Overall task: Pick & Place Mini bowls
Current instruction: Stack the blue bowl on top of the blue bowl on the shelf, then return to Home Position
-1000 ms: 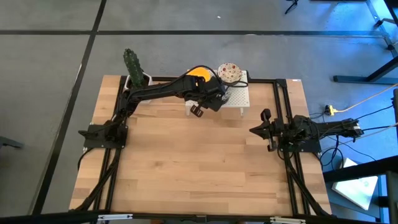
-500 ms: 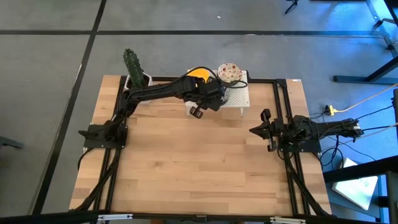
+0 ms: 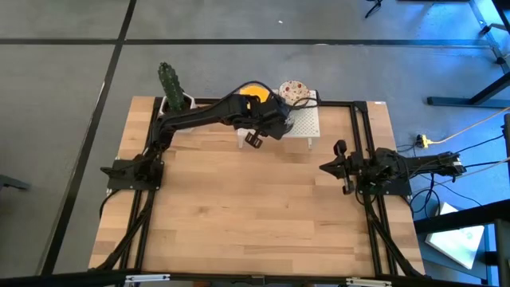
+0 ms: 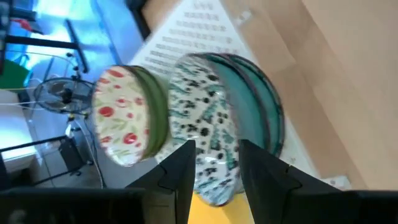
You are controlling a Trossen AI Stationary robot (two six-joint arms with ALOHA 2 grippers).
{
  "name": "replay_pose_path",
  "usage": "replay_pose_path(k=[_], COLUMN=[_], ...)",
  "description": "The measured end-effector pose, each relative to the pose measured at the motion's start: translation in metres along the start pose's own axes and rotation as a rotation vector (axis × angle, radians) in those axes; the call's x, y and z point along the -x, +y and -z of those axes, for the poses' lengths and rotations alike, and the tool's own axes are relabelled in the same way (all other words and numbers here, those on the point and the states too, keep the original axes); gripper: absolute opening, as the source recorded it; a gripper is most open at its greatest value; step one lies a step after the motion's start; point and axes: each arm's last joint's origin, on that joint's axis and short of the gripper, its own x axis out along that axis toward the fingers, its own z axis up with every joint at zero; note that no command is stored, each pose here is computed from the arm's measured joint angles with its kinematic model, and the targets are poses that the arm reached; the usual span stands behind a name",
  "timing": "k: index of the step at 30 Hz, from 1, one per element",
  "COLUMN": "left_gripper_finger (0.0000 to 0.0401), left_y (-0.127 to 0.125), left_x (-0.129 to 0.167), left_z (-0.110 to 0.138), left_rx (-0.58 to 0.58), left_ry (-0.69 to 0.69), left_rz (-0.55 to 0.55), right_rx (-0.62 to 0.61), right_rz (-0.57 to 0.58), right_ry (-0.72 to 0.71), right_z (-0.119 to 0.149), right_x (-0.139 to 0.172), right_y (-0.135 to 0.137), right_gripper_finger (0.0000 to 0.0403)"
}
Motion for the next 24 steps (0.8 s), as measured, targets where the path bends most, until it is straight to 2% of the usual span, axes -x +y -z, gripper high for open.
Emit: replay_pose_path(k=[3, 10, 13, 16, 19, 21, 24], left_gripper_finger=[0.0118, 0.0109, 0.0097, 0.0069, 0.0026, 0.0008, 0.0004], left_y=[0.005, 0.002, -0.001, -0.009, -0.013, -0.007, 0.002], left_x=[0.009, 0.011, 0.012, 0.035, 0.077, 0.100, 0.125], left_z=[-0.001, -0.004, -0.006, -0.004, 0.015, 0.037, 0.070], left_rx=[0.032, 0.089, 0.110, 0.093, 0.122, 0.223, 0.414], left_ry=[-0.039, -0.099, -0.098, -0.099, -0.113, -0.119, -0.165], left_rz=[-0.012, 0.046, 0.059, 0.105, 0.171, 0.203, 0.296], right_rx=[-0.013, -0.016, -0.031, -0.092, -0.121, -0.138, -0.148], right_rz=[0.001, 0.001, 0.000, -0.013, -0.060, -0.059, -0.048], right_ry=[0.013, 0.027, 0.030, 0.073, 0.129, 0.156, 0.130], right_z=[0.001, 0.003, 0.003, 0.007, 0.012, 0.014, 0.012], right_x=[0.000, 0.000, 0.000, 0.000, 0.001, 0.001, 0.001], right_y=[0.000, 0.000, 0.000, 0.000, 0.001, 0.001, 0.001], right_gripper_finger=[0.0012, 0.0012, 0.0012, 0.0012, 0.0012, 0.0012, 0.0012])
